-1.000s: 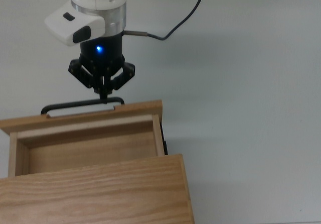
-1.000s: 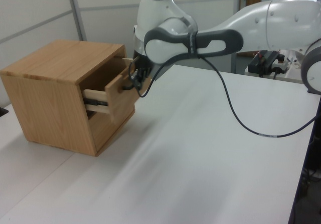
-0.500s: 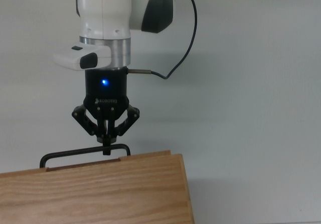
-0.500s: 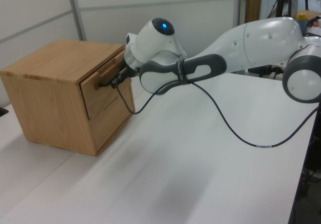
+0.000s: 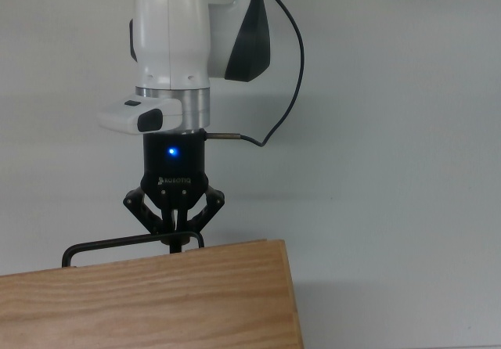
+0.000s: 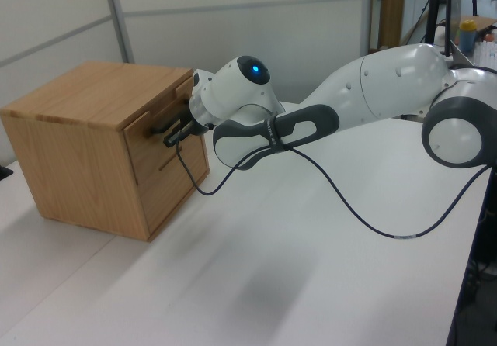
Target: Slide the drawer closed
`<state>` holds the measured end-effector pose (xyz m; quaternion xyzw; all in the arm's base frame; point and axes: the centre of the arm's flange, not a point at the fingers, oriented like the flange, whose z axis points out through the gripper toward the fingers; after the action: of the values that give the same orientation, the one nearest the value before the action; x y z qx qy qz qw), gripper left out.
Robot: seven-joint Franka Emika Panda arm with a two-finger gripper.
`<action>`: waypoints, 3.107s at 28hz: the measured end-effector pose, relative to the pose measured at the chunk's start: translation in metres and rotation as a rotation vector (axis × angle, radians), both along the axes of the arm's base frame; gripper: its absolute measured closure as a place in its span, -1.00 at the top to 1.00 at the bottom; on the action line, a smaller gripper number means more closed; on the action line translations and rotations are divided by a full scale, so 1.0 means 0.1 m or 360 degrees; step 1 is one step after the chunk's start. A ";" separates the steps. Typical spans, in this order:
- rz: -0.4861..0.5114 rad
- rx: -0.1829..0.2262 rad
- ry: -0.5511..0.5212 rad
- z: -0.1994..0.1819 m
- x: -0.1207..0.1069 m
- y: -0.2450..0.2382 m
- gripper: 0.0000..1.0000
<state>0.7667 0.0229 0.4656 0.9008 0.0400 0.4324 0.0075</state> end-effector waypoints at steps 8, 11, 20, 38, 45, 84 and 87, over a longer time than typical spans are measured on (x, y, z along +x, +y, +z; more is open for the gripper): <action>-0.0001 -0.0014 0.0082 0.24 -0.02 0.05 -0.98; -0.0018 -0.0032 0.0200 0.48 -0.09 0.03 -0.98; -0.0068 -0.0089 0.0648 1.04 -0.54 -0.01 -0.98; 0.0019 -0.0226 0.1549 1.63 -1.59 -0.09 -0.98; 0.0176 -0.0296 0.1804 1.93 -2.09 -0.13 -0.98; -0.0097 -0.0266 0.1715 2.12 -2.16 -0.25 0.99; -0.0122 -0.0209 0.1584 2.16 -2.06 -0.18 1.00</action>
<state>0.5607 0.0044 0.6818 0.9962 0.0325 -0.0535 0.0600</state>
